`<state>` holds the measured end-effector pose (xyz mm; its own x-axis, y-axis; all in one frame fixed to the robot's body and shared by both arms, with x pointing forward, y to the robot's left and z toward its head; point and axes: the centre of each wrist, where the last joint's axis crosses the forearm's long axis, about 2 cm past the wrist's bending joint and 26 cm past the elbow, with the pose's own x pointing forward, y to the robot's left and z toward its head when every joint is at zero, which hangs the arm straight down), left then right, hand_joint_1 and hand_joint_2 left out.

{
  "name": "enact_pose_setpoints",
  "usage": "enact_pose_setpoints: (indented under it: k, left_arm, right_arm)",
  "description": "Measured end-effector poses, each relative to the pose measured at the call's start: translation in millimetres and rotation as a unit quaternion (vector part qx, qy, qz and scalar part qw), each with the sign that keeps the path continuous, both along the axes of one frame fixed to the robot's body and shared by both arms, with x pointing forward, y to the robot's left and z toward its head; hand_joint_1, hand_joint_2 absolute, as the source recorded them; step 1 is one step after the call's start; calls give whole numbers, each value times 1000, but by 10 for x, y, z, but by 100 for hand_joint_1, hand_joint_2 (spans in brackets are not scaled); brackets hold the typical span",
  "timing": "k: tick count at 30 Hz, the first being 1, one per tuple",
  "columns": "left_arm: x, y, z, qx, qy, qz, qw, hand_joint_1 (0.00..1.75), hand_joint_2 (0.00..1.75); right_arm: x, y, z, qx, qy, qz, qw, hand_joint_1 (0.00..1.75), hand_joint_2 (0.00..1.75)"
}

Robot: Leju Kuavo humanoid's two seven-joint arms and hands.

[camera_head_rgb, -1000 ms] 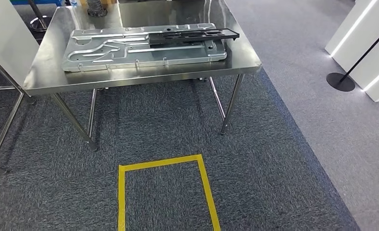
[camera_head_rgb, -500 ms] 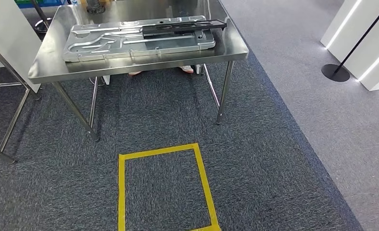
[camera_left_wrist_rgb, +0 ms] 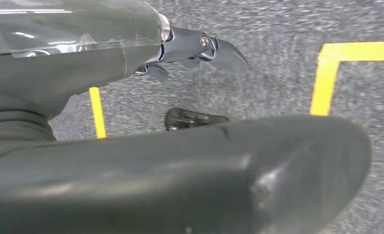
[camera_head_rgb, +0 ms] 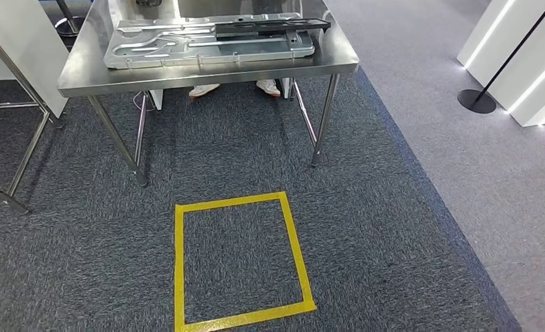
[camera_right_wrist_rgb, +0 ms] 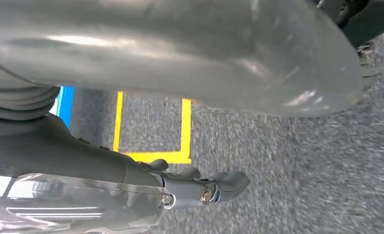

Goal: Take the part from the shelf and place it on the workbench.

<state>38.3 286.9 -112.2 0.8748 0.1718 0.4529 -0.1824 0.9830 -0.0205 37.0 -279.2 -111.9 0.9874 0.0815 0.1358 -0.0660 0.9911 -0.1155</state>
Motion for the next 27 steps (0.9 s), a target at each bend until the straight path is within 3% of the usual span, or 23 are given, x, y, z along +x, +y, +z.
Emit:
enact_pose_setpoints:
  k: [2,6,13,14,17,18,19,23,27]
  left_arm:
    - [-13,-2,-1,1,2,1,1000,0,0]
    - [-25,-2,-2,3,4,2,1000,0,0]
    - [-27,-2,-3,2,6,6,1000,0,0]
    - [-28,-2,-3,2,6,7,1000,0,44]
    - [-25,1,-3,1,12,16,1000,0,175]
    - [-26,3,-3,1,14,20,1000,0,175]
    - [-27,4,-3,1,16,23,1000,0,175]
    - [-26,13,-3,1,19,40,999,0,175]
    - [-28,19,-3,-2,22,55,998,0,175]
  right_arm:
    - [-3,0,0,-1,2,-2,1000,0,0]
    - [3,-2,0,-4,16,-5,1000,0,175]
    - [-12,-37,-1,-16,49,-14,999,0,175]
    - [-15,-56,-2,-19,52,-15,998,0,175]
    - [-18,-107,-3,-24,51,-17,998,0,44]
    - [-18,-115,-3,-24,49,-18,998,0,0]
    - [-18,-121,-3,-24,46,-19,998,0,0]
    - [-18,-123,-3,-22,34,-21,999,0,175]
    - [-25,-122,-4,-18,30,-25,999,0,175]
